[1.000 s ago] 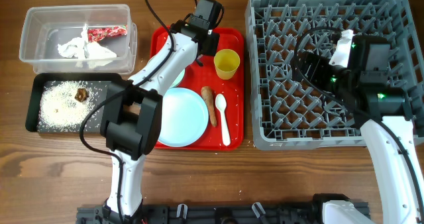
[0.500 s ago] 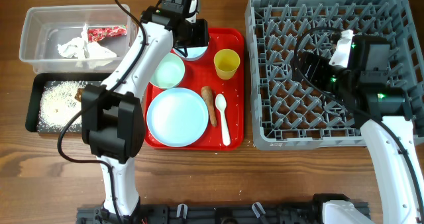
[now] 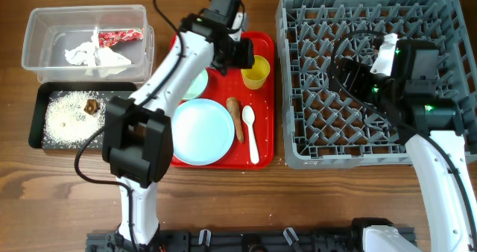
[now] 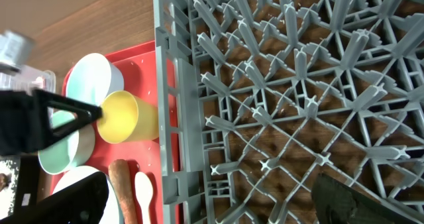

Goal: Sort waste into correct bins and load items into the dishwasher rack
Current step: 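Grip the yellow cup with the left gripper, then lift the yellow cup toward the right gripper above the rack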

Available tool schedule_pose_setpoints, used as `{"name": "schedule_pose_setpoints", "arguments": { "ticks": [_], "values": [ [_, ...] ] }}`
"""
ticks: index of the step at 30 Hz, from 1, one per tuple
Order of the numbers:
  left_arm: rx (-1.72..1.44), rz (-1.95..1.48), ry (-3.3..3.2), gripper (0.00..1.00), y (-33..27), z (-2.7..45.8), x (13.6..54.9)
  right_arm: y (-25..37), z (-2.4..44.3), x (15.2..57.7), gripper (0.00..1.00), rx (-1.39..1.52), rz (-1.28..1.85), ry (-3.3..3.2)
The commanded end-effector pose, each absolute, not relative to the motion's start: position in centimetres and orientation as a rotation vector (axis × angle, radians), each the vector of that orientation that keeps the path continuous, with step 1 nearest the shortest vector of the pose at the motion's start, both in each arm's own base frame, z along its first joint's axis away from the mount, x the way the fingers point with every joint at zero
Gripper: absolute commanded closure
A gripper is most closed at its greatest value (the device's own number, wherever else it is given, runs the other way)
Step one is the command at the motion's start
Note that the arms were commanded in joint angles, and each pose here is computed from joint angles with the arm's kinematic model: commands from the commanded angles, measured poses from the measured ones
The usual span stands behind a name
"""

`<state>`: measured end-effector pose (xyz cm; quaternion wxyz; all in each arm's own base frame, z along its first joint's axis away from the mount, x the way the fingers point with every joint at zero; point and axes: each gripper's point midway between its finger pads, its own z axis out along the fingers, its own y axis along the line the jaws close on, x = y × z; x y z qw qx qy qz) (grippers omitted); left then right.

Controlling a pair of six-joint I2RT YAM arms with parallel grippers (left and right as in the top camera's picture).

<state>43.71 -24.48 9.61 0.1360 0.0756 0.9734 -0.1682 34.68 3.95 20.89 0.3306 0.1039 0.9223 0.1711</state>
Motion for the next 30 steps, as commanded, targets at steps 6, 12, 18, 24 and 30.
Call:
{"name": "schedule_pose_setpoints", "arguments": {
  "ticks": [6,12,18,24,30],
  "values": [
    [0.23,-0.359,2.84,0.78,-23.3,6.7,43.3,3.7,21.2,35.1,0.0,0.284,0.436,2.402],
    [0.235,-0.372,2.81,0.94,-23.7,6.8,43.8,3.7,21.2,35.1,0.0,0.284,0.436,2.402],
    [0.252,-0.383,2.789,0.91,-24.5,6.9,44.0,3.7,21.3,35.1,0.0,0.284,0.435,2.401],
    [0.27,-0.388,2.781,0.89,-25.1,6.8,43.9,3.7,21.3,35.1,0.0,0.283,0.435,2.399],
    [0.272,-0.375,2.814,0.96,-25.1,5.1,43.7,3.7,21.3,35.2,0.0,0.283,0.435,2.398]
  ]
}}
